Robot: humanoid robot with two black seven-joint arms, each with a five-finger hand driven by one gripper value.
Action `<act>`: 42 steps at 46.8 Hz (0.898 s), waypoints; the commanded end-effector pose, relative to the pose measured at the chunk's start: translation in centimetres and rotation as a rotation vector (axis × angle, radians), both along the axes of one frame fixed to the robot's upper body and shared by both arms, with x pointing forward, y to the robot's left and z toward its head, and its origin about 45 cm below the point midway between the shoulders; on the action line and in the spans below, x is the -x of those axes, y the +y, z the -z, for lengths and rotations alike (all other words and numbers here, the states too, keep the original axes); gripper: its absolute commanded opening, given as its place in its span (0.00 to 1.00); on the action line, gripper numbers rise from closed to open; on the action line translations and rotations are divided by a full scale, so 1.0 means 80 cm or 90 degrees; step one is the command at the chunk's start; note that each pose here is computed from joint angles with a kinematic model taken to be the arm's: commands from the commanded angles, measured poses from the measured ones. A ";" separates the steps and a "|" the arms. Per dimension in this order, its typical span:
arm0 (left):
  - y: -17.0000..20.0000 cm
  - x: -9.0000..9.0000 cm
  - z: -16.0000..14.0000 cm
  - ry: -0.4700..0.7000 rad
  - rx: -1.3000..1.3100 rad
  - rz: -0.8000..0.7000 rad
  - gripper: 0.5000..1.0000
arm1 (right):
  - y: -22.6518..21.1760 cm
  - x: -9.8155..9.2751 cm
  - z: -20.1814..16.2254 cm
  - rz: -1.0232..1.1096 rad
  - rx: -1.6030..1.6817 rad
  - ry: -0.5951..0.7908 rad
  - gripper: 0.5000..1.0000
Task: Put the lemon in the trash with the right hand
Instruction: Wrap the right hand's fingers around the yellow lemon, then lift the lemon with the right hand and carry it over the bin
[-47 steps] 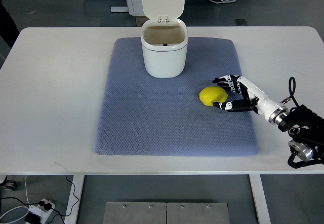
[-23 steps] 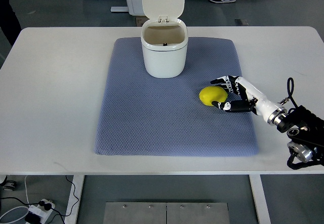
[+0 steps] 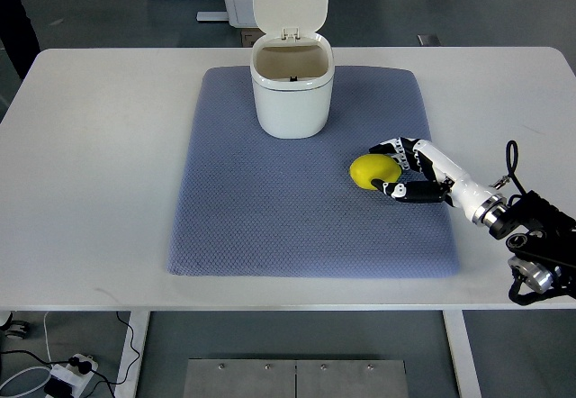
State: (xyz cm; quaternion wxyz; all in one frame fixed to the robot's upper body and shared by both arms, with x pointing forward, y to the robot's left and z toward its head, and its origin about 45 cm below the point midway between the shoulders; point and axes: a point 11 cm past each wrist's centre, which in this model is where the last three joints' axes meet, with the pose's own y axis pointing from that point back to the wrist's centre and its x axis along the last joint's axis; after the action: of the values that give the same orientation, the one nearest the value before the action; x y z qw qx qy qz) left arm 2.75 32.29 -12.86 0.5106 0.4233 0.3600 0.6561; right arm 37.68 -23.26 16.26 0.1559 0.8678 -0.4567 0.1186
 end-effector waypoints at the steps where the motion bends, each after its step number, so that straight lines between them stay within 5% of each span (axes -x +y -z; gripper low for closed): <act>1: 0.000 0.000 0.000 0.000 0.000 0.000 1.00 | 0.002 0.000 0.000 -0.005 0.001 0.000 0.00; 42: 0.000 0.000 0.000 0.000 0.000 -0.001 1.00 | -0.025 -0.016 -0.030 0.013 -0.002 -0.035 0.00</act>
State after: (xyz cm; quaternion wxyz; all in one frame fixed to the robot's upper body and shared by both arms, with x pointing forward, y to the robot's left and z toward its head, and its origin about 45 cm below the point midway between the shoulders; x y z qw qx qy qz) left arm 2.76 32.29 -12.86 0.5104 0.4232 0.3601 0.6563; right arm 38.66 -24.54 18.15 0.1417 0.8626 -0.4659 0.1369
